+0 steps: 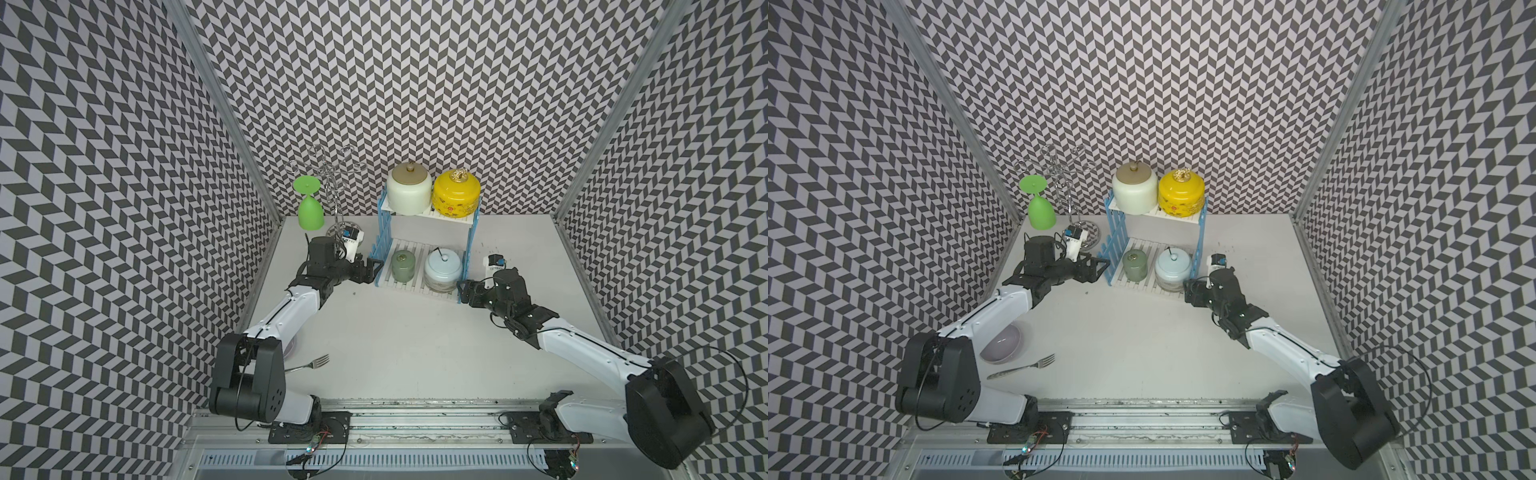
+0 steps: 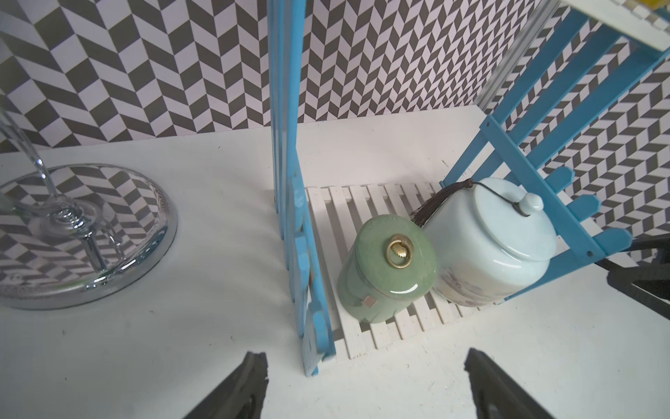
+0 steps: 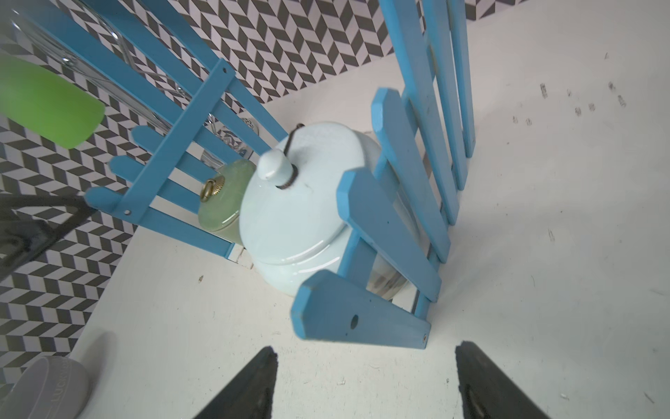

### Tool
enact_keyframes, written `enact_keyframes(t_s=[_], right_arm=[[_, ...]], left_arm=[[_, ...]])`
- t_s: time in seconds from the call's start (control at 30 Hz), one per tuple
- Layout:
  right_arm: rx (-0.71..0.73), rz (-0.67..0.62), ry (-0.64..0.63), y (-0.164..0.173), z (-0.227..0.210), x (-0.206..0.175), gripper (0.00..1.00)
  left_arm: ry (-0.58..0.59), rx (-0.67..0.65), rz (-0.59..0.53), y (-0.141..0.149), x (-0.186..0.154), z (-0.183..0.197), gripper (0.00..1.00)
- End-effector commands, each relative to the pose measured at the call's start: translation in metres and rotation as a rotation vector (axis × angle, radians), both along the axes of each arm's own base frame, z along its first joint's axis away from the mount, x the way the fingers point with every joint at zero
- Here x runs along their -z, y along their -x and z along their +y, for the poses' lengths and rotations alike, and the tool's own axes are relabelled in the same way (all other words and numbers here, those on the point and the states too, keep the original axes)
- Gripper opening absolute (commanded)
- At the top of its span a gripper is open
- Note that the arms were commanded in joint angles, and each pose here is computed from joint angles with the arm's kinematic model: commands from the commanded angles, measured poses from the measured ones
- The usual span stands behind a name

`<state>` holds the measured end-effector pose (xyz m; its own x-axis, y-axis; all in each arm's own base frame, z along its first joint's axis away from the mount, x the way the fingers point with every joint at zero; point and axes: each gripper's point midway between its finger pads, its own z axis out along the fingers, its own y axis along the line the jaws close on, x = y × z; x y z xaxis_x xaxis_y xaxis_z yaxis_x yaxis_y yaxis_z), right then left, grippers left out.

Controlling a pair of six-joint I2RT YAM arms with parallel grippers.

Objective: Remove the tea canisters from the shelf
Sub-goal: Move the shelf to the center of the board.

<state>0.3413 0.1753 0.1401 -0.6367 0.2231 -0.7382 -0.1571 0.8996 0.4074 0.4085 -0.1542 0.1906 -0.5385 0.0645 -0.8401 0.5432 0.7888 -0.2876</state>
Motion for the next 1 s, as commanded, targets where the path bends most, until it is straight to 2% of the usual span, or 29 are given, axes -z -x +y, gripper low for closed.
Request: enact_keyframes(t_s=[0.0, 0.13, 0.23, 0.33, 0.7, 0.97], right_arm=[[-0.003, -0.02, -0.01, -0.008, 0.007, -0.006, 0.72], [-0.002, -0.001, 0.005, -0.01, 0.007, 0.002, 0.58], [0.006, 0.004, 0.021, -0.01, 0.005, 0.005, 0.42], [0.015, 0.001, 0.044, -0.013, 0.003, 0.006, 0.31], [0.079, -0.019, 0.137, -0.033, -0.012, 0.0, 0.14], [0.106, -0.026, 0.174, -0.051, -0.024, -0.003, 0.11]], left_arm=[[-0.005, 0.026, 0.078, -0.002, 0.009, -0.009, 0.83], [-0.01, 0.028, 0.108, -0.006, 0.017, -0.011, 0.82], [-0.008, 0.043, 0.114, -0.003, 0.02, -0.016, 0.8], [-0.005, 0.065, 0.111, 0.0, 0.019, -0.022, 0.79], [-0.01, 0.102, 0.117, 0.003, 0.019, -0.033, 0.58], [-0.012, 0.114, 0.123, 0.0, 0.017, -0.039, 0.46]])
